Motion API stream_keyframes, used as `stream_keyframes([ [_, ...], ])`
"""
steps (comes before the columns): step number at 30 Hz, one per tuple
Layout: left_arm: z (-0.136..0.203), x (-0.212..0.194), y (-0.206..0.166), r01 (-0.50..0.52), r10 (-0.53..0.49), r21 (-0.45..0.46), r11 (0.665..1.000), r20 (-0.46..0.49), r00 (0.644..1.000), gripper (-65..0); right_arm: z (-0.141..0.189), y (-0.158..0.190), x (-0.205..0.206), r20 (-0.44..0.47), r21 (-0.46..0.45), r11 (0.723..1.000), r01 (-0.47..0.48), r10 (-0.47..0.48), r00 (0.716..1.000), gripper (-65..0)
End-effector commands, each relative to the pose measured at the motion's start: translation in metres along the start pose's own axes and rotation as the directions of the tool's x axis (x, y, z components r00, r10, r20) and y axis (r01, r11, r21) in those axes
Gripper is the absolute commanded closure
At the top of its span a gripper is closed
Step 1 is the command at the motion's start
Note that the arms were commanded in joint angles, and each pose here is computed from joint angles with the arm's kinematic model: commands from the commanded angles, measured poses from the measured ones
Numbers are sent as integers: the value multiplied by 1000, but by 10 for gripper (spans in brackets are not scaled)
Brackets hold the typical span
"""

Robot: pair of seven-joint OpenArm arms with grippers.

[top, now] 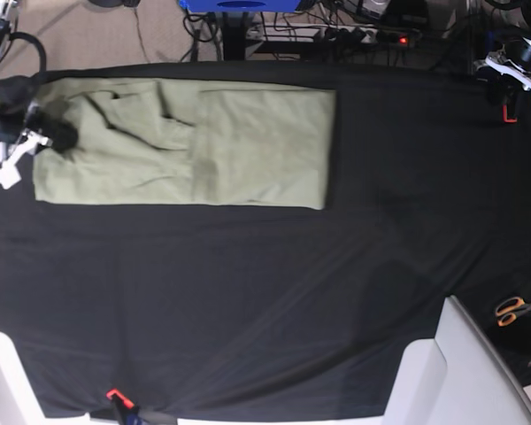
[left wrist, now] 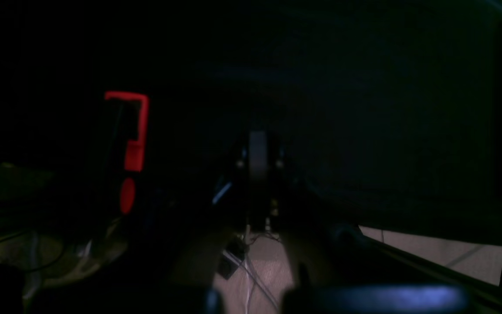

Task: Fold the T-shirt properly
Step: 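Lift the folded shirt end with the right gripper and fold it over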

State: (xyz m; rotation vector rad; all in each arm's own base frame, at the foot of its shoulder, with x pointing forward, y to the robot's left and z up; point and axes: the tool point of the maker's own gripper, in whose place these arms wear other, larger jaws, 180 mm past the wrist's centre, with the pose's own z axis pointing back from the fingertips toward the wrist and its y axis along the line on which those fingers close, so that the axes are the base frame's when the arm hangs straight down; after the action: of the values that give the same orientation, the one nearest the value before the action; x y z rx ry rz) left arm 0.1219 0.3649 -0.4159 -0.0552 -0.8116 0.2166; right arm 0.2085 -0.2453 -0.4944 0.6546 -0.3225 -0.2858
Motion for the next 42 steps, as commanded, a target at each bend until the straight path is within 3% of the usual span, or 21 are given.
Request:
stream_keyframes([
  [1, 4, 15, 3, 19, -19, -4, 1000, 42, 999, 0, 9, 8, 21, 55, 6, 998, -56, 55, 997, -2],
  [4, 4, 15, 3, 19, -19, -4, 1000, 42, 999, 0, 18, 28, 33, 101, -24, 992, -127, 128, 987, -2],
  [9, 4, 15, 3, 19, -19, -4, 1000, 42, 999, 0, 26, 59, 48, 180, -124, 992, -22, 44, 983, -2],
  [13, 4, 15, 3, 19, -19, -4, 1000, 42, 999, 0, 21, 90, 41, 160, -255, 966, -53, 96, 982, -2],
  [17, 4, 16, 2, 20, -20, -5, 1000, 45, 999, 0, 4, 125, 18, 134, -317, 946, -68, 115, 984, -2],
  [28, 4, 15, 3, 18, -18, -4, 1000, 43, 999, 0, -44, 202, -40, 28, -350, 923, -162, 183, 983, -2],
  [37, 3, 14, 2, 17, -17, -6, 1000, 42, 999, 0, -71, 269, -64, -22, -270, 935, -229, 232, 972, -2],
  [42, 3, 13, 2, 15, -14, -5, 1000, 40, 999, 0, -85, 281, -72, -42, -252, 943, -216, 213, 976, -2],
])
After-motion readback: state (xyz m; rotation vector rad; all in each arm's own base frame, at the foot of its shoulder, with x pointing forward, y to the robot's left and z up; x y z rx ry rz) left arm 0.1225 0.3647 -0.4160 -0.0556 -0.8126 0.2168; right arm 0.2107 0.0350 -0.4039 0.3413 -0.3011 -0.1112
